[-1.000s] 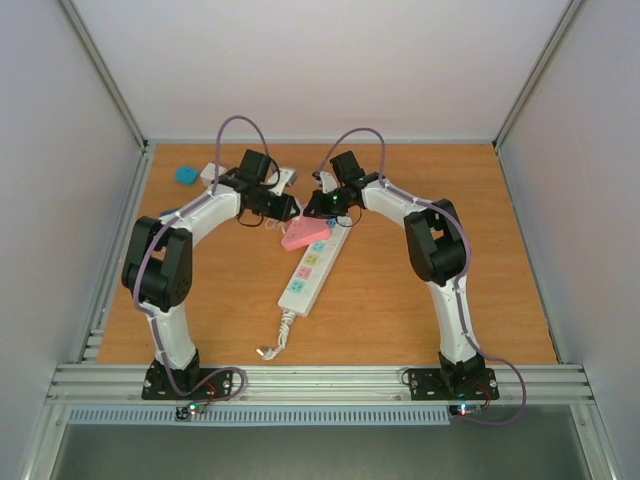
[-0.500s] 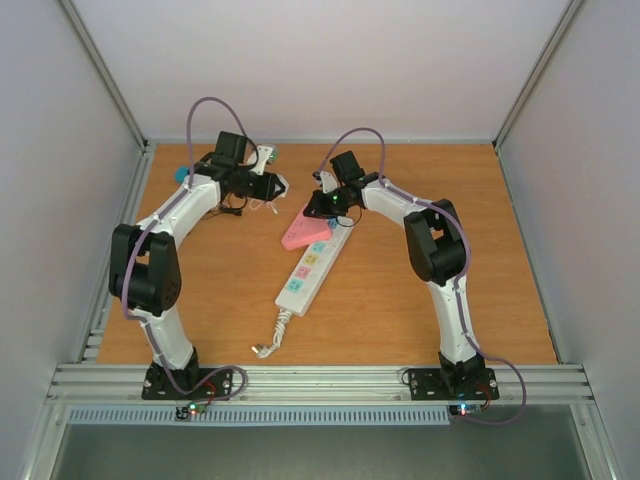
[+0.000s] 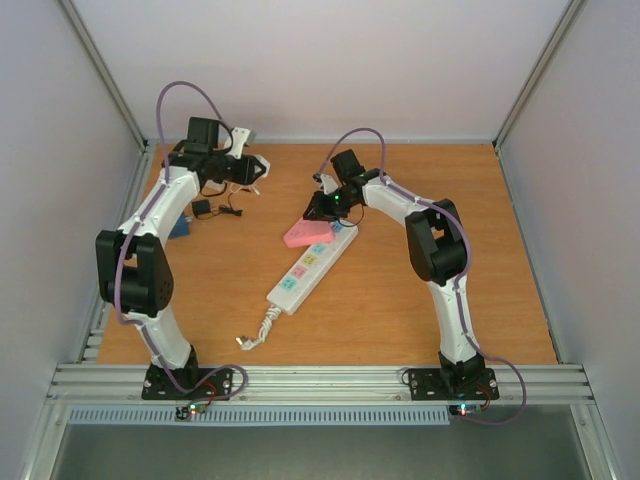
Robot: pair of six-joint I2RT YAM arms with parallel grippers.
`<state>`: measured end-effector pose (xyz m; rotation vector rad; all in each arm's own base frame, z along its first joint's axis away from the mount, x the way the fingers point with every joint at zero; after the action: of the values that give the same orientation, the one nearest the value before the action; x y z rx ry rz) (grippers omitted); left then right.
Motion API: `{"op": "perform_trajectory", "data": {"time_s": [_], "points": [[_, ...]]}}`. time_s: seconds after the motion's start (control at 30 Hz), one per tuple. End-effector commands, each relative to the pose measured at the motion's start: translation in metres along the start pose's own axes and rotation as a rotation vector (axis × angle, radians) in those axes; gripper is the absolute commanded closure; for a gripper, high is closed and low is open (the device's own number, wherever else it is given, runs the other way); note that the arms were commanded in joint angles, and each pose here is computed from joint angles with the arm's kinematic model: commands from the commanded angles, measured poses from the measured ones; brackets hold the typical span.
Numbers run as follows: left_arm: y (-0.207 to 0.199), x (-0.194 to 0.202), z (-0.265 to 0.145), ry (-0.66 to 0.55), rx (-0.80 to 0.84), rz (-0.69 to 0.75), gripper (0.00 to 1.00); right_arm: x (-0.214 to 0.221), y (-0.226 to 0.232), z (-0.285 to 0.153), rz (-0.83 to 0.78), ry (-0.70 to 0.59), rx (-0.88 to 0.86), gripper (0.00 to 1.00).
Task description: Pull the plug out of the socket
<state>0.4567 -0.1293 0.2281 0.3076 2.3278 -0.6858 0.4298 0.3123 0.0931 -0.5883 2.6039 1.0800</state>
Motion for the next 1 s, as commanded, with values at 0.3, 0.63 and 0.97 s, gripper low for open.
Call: {"op": "perform_trajectory", "data": {"time_s": [0.3, 0.63, 0.97], "points": [[0.007, -0.035, 0.023, -0.008, 0.09, 0.141, 0.89, -0.025, 0.053, -0.062, -0.162, -0.076, -0.049, 0.68], [0.024, -0.019, 0.076, 0.085, 0.198, 0.084, 0.88, 0.006, 0.038, -0.113, -0.112, -0.1, -0.031, 0.61], [0.042, 0.008, 0.122, 0.18, 0.273, -0.012, 0.87, 0.062, 0.013, -0.133, -0.053, -0.075, 0.037, 0.57]]}}
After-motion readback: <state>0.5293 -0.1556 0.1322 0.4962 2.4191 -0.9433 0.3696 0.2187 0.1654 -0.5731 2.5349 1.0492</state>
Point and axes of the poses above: each gripper's point midway between its finger pads, its own z axis out along the fingers, its own y axis along the line the jaws close on, x = y × z, the point moved 3 cm from there along -z, back along the fingers, and after that the axes turned 7 degrees about -z, right-handed, at the moved point
